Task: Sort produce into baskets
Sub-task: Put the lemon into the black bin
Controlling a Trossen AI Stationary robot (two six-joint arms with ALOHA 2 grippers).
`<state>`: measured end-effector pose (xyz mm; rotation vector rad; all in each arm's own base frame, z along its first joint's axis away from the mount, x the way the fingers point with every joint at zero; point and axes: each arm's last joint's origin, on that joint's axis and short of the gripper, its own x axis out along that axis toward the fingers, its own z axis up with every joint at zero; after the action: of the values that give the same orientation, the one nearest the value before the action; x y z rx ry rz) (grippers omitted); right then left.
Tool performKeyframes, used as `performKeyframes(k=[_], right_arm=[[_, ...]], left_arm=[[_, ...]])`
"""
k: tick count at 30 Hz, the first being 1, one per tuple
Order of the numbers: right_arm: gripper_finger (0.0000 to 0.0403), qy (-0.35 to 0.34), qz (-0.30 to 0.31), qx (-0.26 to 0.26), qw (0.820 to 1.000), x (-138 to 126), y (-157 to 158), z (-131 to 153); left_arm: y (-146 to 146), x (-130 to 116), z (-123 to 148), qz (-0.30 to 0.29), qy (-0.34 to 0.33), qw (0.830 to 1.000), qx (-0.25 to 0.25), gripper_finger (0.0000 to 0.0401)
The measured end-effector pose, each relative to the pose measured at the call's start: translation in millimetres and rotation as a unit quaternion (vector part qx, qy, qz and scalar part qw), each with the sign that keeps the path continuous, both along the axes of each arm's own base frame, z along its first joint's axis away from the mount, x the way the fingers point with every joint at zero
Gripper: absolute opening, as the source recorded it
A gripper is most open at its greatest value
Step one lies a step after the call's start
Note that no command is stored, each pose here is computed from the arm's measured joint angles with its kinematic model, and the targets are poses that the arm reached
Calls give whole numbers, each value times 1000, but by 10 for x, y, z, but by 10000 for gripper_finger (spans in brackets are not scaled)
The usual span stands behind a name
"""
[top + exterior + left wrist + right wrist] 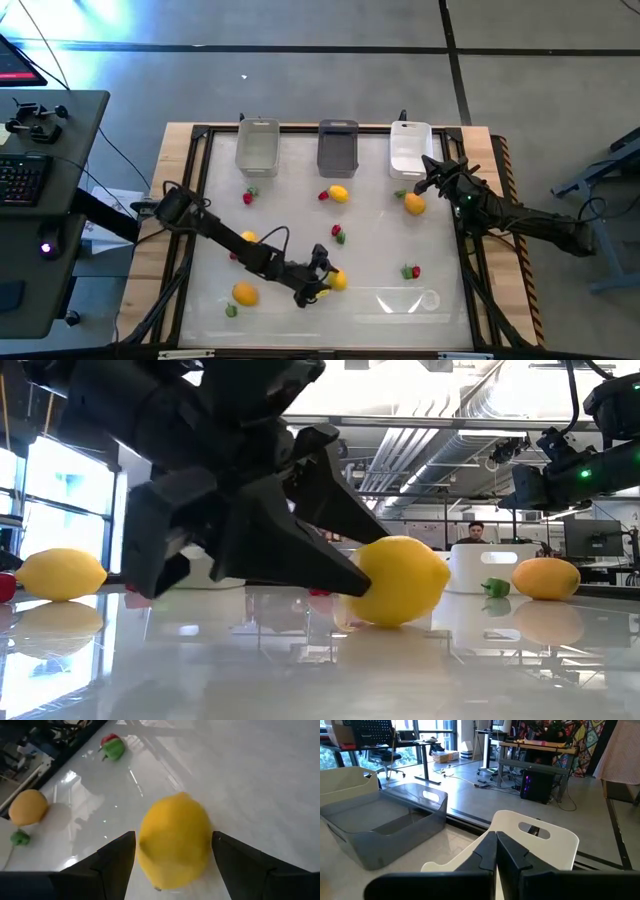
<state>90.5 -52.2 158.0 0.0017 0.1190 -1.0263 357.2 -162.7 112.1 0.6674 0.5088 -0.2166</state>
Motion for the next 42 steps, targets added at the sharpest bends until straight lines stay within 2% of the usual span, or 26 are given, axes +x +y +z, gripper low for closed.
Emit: performKeyframes(k=[6, 14, 19, 24, 31, 37, 42], right_arm=[[0, 0, 0, 0, 1000, 0, 0, -1], [0, 0, 0, 0, 1000, 0, 0, -1], [0, 0, 0, 0, 1000, 0, 0, 0], [0, 0, 0, 0, 1000, 0, 0, 0], [0, 0, 0, 0, 1000, 0, 0, 0], [0, 0, 0, 0, 1000, 0, 0, -1], [0, 0, 0, 0, 1000, 0, 0, 0]], left_arm=[[111, 27, -30, 2, 17, 1000, 22, 250], [217, 60, -52, -22, 35, 999, 29, 250], [246, 71, -54, -26, 36, 998, 33, 236], [242, 68, -55, -22, 37, 999, 26, 214], [208, 31, -80, -3, 53, 999, 4, 212], [157, -34, 6, 43, 64, 996, -53, 212], [108, -114, 300, 101, 56, 977, -178, 212]])
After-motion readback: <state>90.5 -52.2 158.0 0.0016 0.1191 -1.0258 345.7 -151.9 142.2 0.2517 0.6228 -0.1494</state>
